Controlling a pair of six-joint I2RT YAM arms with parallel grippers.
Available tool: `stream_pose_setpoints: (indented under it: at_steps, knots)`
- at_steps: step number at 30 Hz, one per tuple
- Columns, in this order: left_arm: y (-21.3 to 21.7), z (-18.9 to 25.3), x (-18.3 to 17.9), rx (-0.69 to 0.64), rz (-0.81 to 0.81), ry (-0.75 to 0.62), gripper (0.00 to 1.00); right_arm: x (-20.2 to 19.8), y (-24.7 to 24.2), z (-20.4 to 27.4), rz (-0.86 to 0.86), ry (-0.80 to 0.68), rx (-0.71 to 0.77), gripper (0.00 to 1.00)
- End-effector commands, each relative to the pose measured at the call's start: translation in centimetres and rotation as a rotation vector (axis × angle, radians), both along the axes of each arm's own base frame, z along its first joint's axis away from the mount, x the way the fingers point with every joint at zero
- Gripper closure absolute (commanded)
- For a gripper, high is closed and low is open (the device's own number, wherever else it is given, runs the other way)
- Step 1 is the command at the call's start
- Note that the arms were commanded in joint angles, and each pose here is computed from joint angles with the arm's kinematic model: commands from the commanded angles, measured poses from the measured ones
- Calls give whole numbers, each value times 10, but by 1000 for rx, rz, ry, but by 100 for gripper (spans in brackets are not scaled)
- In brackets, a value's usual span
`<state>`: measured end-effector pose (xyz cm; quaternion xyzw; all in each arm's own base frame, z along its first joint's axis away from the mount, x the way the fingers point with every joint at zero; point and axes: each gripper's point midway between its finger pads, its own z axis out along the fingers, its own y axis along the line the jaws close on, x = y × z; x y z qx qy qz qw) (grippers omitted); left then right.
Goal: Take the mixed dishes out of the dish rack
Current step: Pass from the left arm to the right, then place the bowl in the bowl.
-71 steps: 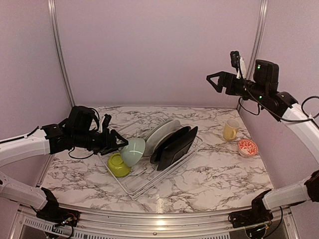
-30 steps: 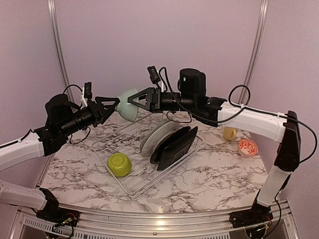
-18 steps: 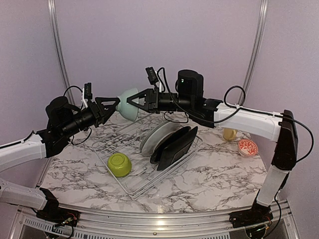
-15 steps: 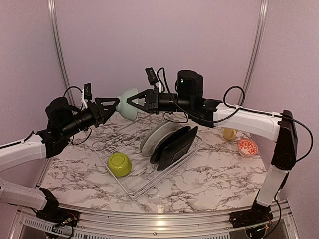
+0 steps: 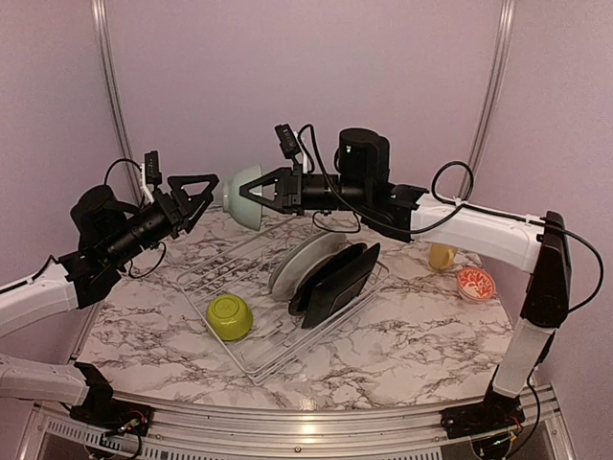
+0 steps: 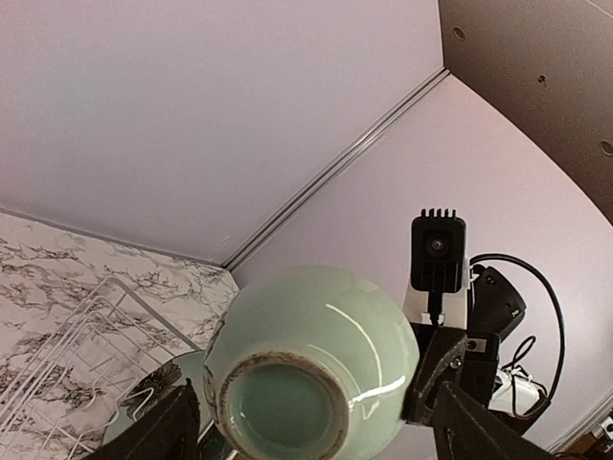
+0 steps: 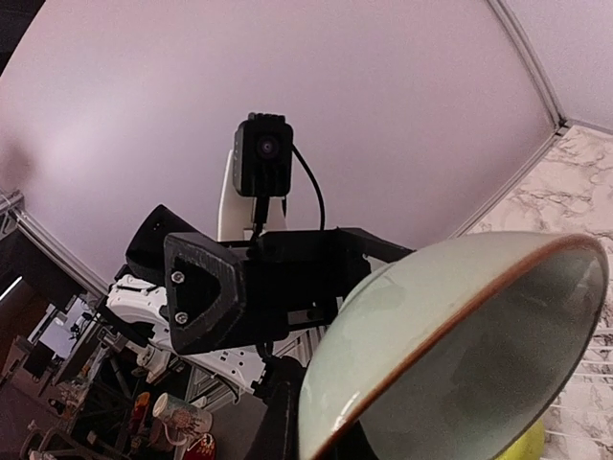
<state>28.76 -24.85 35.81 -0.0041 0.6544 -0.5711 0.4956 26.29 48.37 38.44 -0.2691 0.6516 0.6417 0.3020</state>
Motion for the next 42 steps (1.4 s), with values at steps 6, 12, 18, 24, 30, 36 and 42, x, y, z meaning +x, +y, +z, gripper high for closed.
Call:
stream_pose_setpoints:
  at_steps: [6, 12, 18, 24, 30, 36, 42]
  knots:
    - [23, 0, -6, 74, 102, -33, 1, -3, -23, 64, -93, -201, 60, 100]
    - [27, -3, -7, 100, 122, -29, 1, 9, -55, 82, -256, -324, -17, 100]
    - [26, -9, -5, 123, 123, -17, 1, 41, -121, 78, -505, -403, -158, 100]
    - [24, -13, -2, 140, 123, -9, 1, 69, -204, 55, -837, -469, -444, 100]
    - [20, -16, 2, 164, 117, -8, 1, 82, -284, 20, -1080, -457, -741, 100]
    - [15, -19, 5, 169, 103, -5, 1, 96, -372, -32, -1262, -285, -973, 100]
    - [11, -21, 7, 179, 91, -2, 1, 97, -448, -77, -1377, -60, -1089, 100]
